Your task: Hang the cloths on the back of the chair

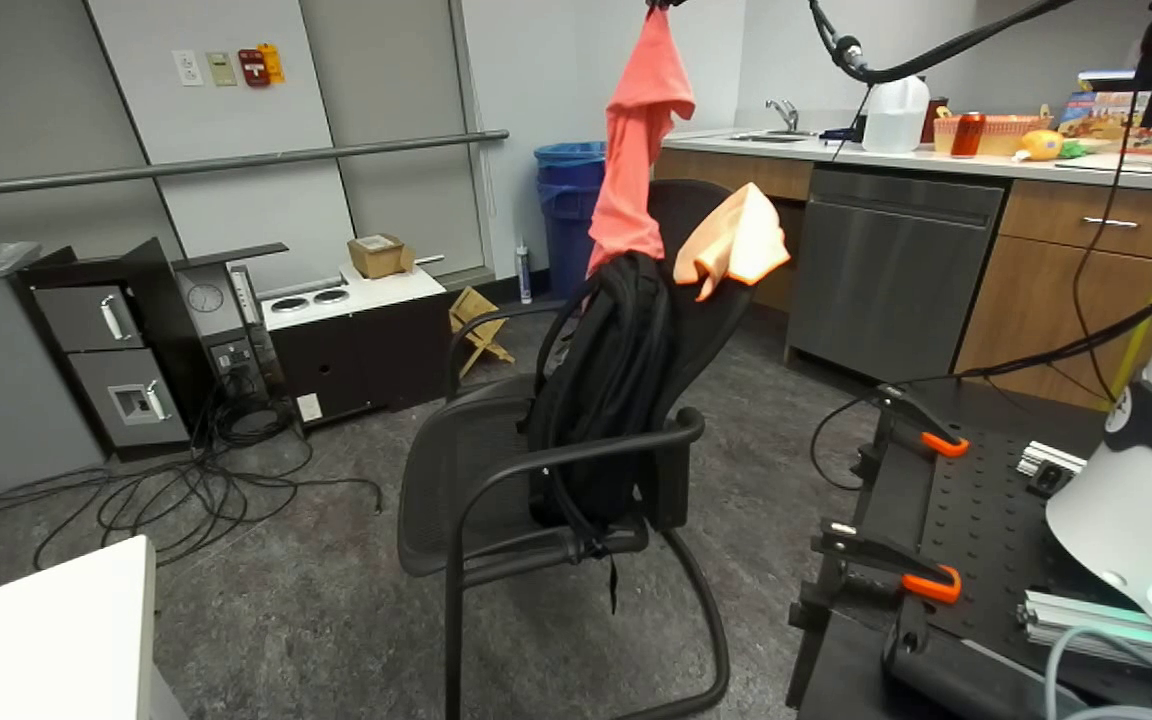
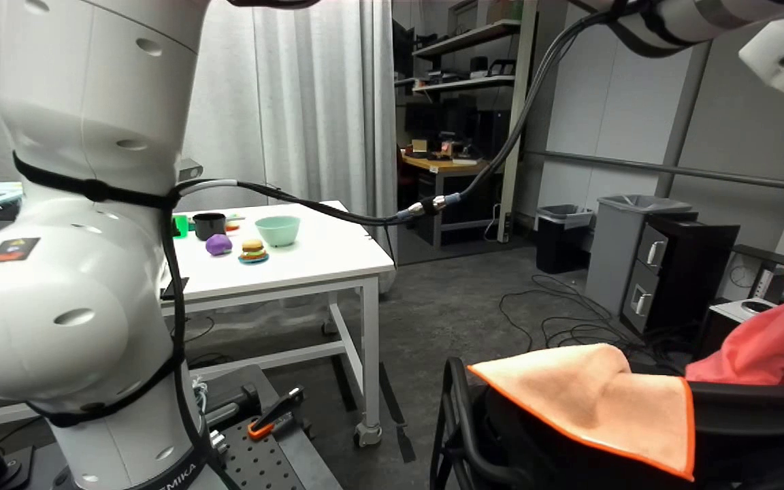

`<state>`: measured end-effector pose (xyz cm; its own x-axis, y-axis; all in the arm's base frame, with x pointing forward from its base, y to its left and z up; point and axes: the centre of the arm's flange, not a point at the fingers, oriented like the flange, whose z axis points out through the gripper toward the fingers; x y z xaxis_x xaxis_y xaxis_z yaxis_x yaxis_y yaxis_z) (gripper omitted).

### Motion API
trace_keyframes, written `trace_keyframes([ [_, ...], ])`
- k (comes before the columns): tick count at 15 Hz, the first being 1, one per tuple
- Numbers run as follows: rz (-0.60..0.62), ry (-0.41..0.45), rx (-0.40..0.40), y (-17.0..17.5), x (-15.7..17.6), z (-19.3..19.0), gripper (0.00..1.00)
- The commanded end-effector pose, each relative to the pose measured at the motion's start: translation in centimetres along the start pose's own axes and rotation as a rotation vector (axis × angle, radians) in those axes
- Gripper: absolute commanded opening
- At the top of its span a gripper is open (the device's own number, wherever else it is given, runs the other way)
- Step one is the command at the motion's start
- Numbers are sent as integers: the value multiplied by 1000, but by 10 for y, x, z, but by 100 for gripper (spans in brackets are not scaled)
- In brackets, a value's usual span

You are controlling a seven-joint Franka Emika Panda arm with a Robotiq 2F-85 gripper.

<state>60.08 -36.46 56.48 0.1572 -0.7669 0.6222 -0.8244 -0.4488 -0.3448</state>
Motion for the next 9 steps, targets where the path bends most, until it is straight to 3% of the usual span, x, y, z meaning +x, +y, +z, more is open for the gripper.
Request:
trace_keyframes([
  [1, 28, -77, 54, 36, 18, -42, 1],
  [5, 44, -132, 54, 73, 28, -53, 1],
  [9, 34, -238, -7, 114, 20, -28, 1],
])
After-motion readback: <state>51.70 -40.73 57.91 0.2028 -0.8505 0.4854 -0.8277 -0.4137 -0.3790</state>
